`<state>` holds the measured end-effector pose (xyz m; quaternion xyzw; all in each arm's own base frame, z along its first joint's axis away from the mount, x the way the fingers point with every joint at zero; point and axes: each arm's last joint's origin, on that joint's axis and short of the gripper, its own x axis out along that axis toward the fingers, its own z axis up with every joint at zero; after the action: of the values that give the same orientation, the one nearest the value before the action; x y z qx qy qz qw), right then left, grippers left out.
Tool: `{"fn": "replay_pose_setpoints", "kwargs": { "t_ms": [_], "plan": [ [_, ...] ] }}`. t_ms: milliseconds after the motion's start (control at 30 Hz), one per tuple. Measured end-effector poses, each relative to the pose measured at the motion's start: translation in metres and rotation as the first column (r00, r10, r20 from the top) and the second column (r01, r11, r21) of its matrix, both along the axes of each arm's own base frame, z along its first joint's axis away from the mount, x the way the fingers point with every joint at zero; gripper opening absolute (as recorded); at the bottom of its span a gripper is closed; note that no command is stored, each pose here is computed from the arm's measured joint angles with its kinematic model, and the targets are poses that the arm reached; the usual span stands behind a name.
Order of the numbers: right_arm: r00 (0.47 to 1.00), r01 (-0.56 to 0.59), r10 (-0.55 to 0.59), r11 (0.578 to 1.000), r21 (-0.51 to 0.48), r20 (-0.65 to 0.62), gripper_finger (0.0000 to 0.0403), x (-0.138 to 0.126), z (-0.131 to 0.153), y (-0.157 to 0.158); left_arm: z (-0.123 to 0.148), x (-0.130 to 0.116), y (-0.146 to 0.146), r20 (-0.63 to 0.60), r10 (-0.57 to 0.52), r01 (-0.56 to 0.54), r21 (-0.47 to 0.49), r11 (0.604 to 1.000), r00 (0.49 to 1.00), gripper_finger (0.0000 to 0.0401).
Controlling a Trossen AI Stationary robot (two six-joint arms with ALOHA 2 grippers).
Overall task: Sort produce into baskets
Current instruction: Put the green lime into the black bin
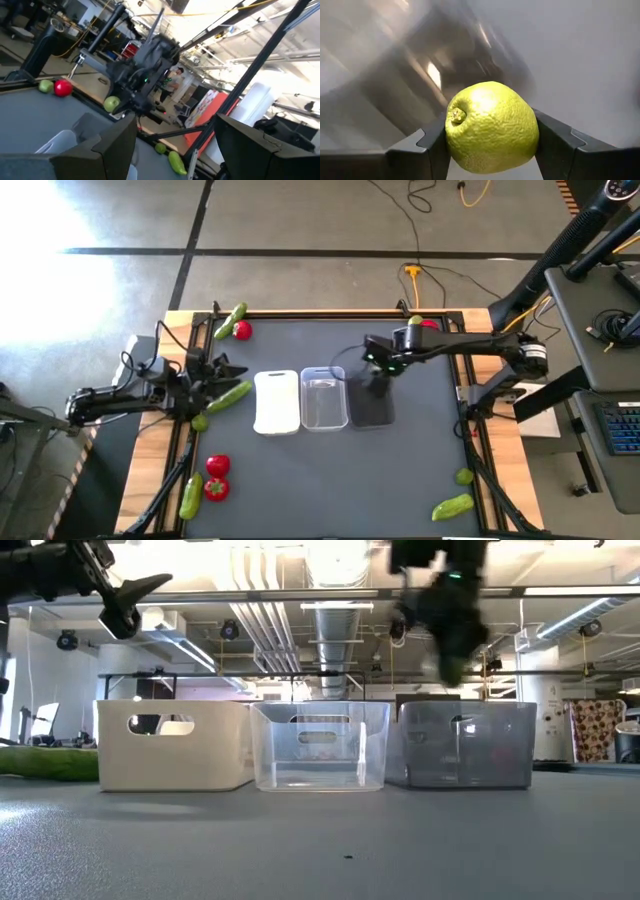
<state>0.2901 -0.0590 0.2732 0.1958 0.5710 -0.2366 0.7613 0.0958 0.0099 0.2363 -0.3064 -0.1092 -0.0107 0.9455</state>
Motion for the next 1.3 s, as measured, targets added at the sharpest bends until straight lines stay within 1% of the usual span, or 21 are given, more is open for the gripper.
{"fn": "replay_pose_setpoints", "kwargs": {
  "t_ms": [67,167,267,367,500,567,633,700,767,833,900,967,1000,1067,1100,1167,1233,1300],
  "plan": [
    [0.998,-0.033,0.034,0.999,-0.016,0.051,0.0213,0.013,-0.006,-0.002,0.000,0.002,0.000,-0.015,-0.005,0.004,-0.006,1.000,1.000,0.0246],
    [0.997,-0.068,0.068,0.998,-0.019,0.034,0.0213,0.027,-0.023,-0.005,0.006,0.004,0.000,-0.056,-0.020,0.020,-0.010,1.000,0.998,0.0246],
    [0.993,-0.094,0.094,0.996,0.004,-0.068,0.0215,0.035,-0.048,-0.007,0.015,0.003,0.000,-0.143,-0.009,0.014,0.035,0.999,0.990,0.0246],
    [0.973,-0.119,0.130,0.990,0.069,-0.191,0.0215,0.036,-0.071,-0.007,0.028,0.000,-0.001,-0.252,0.000,0.019,0.074,0.997,0.968,0.0246],
    [0.950,-0.185,0.206,0.977,0.108,-0.233,0.0216,0.040,-0.084,-0.003,0.043,-0.007,-0.001,-0.417,0.016,0.038,0.120,0.992,0.909,0.0246],
    [0.939,-0.200,0.225,0.973,0.120,-0.260,0.0220,0.041,-0.092,-0.003,0.049,-0.009,0.000,-0.480,0.065,0.016,0.162,0.987,0.875,0.0246],
    [0.925,-0.187,0.219,0.974,0.130,-0.309,0.0229,0.039,-0.103,-0.003,0.055,-0.010,0.002,-0.518,0.133,-0.024,0.212,0.977,0.845,0.0246],
    [0.906,-0.162,0.197,0.979,0.125,-0.373,0.0244,0.036,-0.109,-0.004,0.062,-0.010,0.003,-0.534,0.190,-0.062,0.248,0.967,0.824,0.0246],
    [0.887,-0.147,0.187,0.981,0.126,-0.421,0.0262,0.033,-0.111,-0.004,0.068,-0.009,0.005,-0.534,0.232,-0.099,0.266,0.959,0.813,0.0246],
    [0.885,-0.123,0.170,0.983,0.134,-0.433,0.0280,0.031,-0.106,-0.004,0.071,-0.007,0.005,-0.534,0.251,-0.117,0.272,0.955,0.807,0.0246],
    [0.901,-0.094,0.152,0.983,0.160,-0.405,0.0298,0.033,-0.091,-0.003,0.071,-0.004,0.006,-0.544,0.250,-0.114,0.271,0.956,0.801,0.0246],
    [0.925,-0.062,0.124,0.982,0.180,-0.359,0.0316,0.034,-0.065,-0.003,0.069,-0.001,0.006,-0.560,0.247,-0.112,0.265,0.958,0.791,0.0247],
    [0.934,-0.056,0.113,0.983,0.172,-0.340,0.0325,0.034,-0.051,-0.003,0.067,0.001,0.006,-0.570,0.246,-0.110,0.262,0.959,0.784,0.0248],
    [0.953,-0.039,0.072,0.993,0.114,-0.296,0.0340,0.031,-0.023,-0.010,0.064,0.005,0.007,-0.587,0.243,-0.105,0.259,0.960,0.772,0.0250],
    [0.961,-0.015,0.033,0.998,0.067,-0.274,0.0347,0.028,-0.012,-0.017,0.064,0.007,0.007,-0.592,0.239,-0.100,0.258,0.961,0.770,0.0251],
    [0.970,0.060,-0.061,0.998,-0.014,-0.237,0.0355,0.017,0.004,-0.040,0.065,0.010,0.007,-0.584,0.235,-0.099,0.256,0.962,0.777,0.0251],
    [0.958,0.136,-0.145,0.989,-0.053,-0.247,0.0357,0.004,0.007,-0.071,0.069,0.011,0.007,-0.576,0.237,-0.097,0.263,0.960,0.782,0.0251],
    [0.933,0.195,-0.205,0.979,-0.061,-0.295,0.0357,-0.012,0.000,-0.105,0.073,0.011,0.008,-0.569,0.245,-0.102,0.272,0.957,0.785,0.0251]
  ]
}}
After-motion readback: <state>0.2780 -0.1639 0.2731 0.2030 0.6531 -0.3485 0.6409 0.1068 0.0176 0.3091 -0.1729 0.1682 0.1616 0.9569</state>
